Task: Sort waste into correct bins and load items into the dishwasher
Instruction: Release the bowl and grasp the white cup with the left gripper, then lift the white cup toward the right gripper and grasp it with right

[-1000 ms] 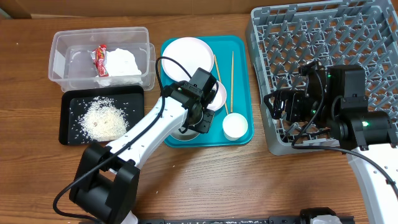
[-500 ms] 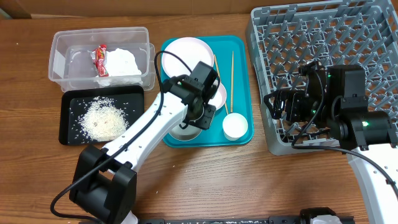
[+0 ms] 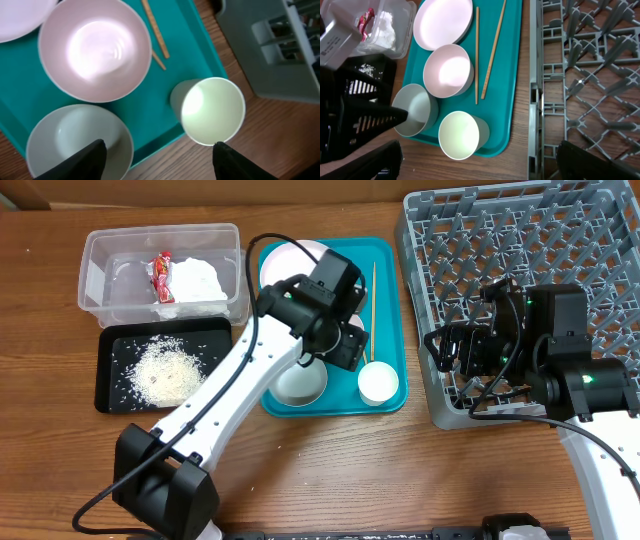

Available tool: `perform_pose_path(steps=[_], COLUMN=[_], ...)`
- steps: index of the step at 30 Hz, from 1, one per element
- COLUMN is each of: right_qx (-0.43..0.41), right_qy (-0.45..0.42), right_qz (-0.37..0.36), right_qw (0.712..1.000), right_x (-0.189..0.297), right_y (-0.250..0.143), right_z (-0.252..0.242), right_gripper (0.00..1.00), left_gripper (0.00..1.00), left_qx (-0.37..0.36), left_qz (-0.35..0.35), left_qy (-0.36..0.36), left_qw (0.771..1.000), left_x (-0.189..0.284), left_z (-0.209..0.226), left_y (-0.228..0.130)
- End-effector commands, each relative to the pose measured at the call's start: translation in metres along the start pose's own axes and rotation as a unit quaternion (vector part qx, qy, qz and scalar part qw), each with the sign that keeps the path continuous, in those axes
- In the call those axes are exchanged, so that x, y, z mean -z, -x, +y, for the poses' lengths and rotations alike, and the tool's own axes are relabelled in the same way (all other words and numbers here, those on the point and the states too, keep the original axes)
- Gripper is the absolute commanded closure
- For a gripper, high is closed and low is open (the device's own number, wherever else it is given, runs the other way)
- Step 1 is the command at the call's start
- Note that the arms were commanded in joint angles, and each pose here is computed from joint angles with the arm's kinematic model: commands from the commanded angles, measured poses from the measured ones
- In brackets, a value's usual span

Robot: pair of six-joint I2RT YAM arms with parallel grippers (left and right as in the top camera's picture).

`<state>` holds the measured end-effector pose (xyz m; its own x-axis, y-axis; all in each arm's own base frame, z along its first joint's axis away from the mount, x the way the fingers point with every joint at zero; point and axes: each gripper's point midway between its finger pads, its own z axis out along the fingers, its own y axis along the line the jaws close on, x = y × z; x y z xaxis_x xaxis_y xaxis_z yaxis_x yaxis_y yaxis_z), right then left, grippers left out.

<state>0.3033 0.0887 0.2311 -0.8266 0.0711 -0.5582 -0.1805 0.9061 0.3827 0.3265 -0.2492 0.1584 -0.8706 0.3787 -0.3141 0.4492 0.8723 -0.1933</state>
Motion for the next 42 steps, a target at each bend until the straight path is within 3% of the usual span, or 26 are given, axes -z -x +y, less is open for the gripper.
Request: perform_pose_path(steps=[1,7,12,22,27,30,33,36,39,42], right_qx=[0.003,0.003,0.002,0.001,0.001,0.001,-0.011,-0.041,-0.046,-0.044], right_qy=[0.005,0.005,0.005,0.005,0.005,0.005,0.005,0.026,0.061,0.108], right_qz=[-0.009,-0.009,-0.005,-0.004,-0.004,-0.003,-0.004,0.002,0.020,0.039], right_qw=[1.000,1.000,1.000,1.000,1.000,1.000,1.000,0.999,0.997,0.992], right_x=[0.003,0.003,0.003,0.003,0.003,0.003,0.003,0.000,-0.008,-0.017], right_y=[0.006,0.006,0.005,0.004,0.004,0.004,0.004,0.004,0.002,0.001], right_z=[0.004,0.004,0.004,0.004,0.004,0.004,0.004,0.010,0.019,0.031], right_gripper=[0.00,0.00,0.00,0.00,0.00,0.00,0.00,0.00,0.00,0.00], left_gripper=[0.28,0.20,0.21,0.59,0.96,0.96,0.96,0.96,0.96,0.96], left_qx=[-0.032,-0.067,-0.068,-0.022,-0.008,0.014,0.044,0.057,0.057,0.059], left_qz=[-0.003,0.046,0.077,0.118,0.113,0.120,0.129,0.129,0.108,0.071], left_qy=[-0.023,-0.027,-0.022,-0.006,-0.009,-0.018,-0.063,-0.167,-0.276,-0.390], left_qw=[0.999,0.996,0.994,0.993,0.993,0.993,0.989,0.976,0.953,0.916], left_x=[-0.003,-0.039,-0.062,-0.096,-0.096,-0.090,-0.072,-0.044,-0.013,0.020], left_z=[-0.021,-0.039,-0.037,-0.025,-0.027,-0.022,-0.020,-0.029,-0.031,-0.029], left_y=[0.004,-0.012,-0.021,-0.033,-0.030,-0.028,-0.020,-0.008,0.007,0.020])
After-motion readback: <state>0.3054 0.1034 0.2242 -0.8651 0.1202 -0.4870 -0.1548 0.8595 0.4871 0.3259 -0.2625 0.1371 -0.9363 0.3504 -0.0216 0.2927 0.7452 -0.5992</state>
